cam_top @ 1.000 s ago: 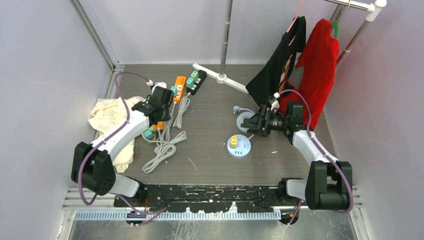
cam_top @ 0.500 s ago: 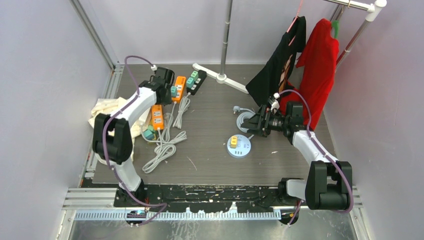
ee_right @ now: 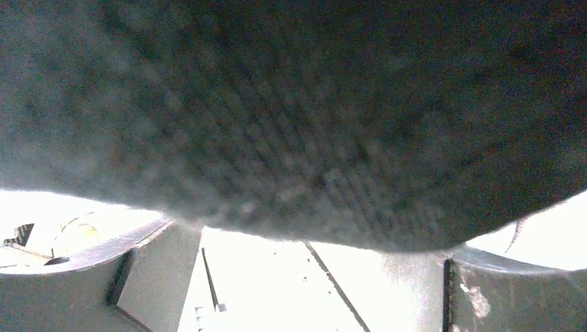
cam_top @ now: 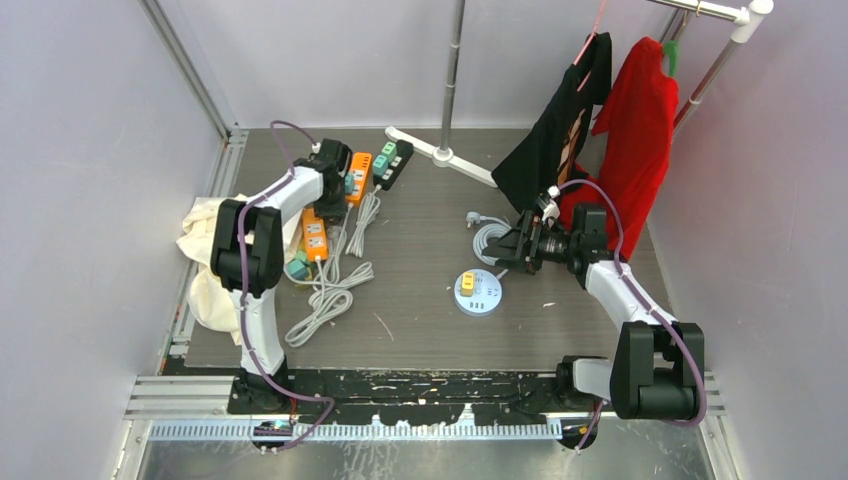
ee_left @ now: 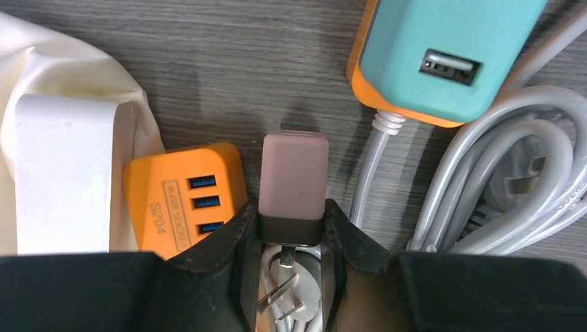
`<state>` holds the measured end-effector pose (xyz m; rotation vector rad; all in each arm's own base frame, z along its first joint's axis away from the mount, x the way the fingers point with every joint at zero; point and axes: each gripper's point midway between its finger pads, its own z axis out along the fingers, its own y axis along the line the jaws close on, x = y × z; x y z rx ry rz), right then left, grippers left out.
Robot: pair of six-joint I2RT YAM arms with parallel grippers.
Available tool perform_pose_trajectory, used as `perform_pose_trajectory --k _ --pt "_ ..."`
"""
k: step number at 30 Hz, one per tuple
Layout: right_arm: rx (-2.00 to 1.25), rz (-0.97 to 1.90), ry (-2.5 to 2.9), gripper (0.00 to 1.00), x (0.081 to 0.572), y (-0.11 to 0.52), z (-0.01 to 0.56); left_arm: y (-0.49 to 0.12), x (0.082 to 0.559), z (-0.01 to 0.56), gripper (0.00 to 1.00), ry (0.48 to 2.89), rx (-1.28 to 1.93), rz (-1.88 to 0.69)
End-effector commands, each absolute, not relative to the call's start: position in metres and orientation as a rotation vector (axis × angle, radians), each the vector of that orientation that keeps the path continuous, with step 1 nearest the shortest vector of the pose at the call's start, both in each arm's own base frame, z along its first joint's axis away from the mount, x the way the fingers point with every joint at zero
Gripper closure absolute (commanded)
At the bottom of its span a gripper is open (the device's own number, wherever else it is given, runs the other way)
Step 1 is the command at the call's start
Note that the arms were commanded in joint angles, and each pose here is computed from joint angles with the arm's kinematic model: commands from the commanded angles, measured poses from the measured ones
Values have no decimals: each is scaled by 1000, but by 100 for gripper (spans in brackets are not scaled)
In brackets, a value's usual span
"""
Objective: Pull the plug off the socket
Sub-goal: Place the plug at the center of the board.
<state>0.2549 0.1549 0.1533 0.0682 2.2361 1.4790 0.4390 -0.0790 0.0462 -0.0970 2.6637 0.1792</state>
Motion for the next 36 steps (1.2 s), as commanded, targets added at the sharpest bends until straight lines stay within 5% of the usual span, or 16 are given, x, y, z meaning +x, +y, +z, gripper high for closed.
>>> perform_pose_trajectory --k 1,7,12,36 --pt "19 1460 2202 8 259 153 160 -80 454 63 74 2638 -89 104" --pt "14 1458 2203 8 259 153 160 -78 455 65 50 2668 -106 57" --pt "-18 1457 2203 8 256 153 160 -87 457 88 39 2640 -108 -39" --pt "-505 1253 2196 0 225 141 152 -231 356 235 40 2045 -12 -1269"
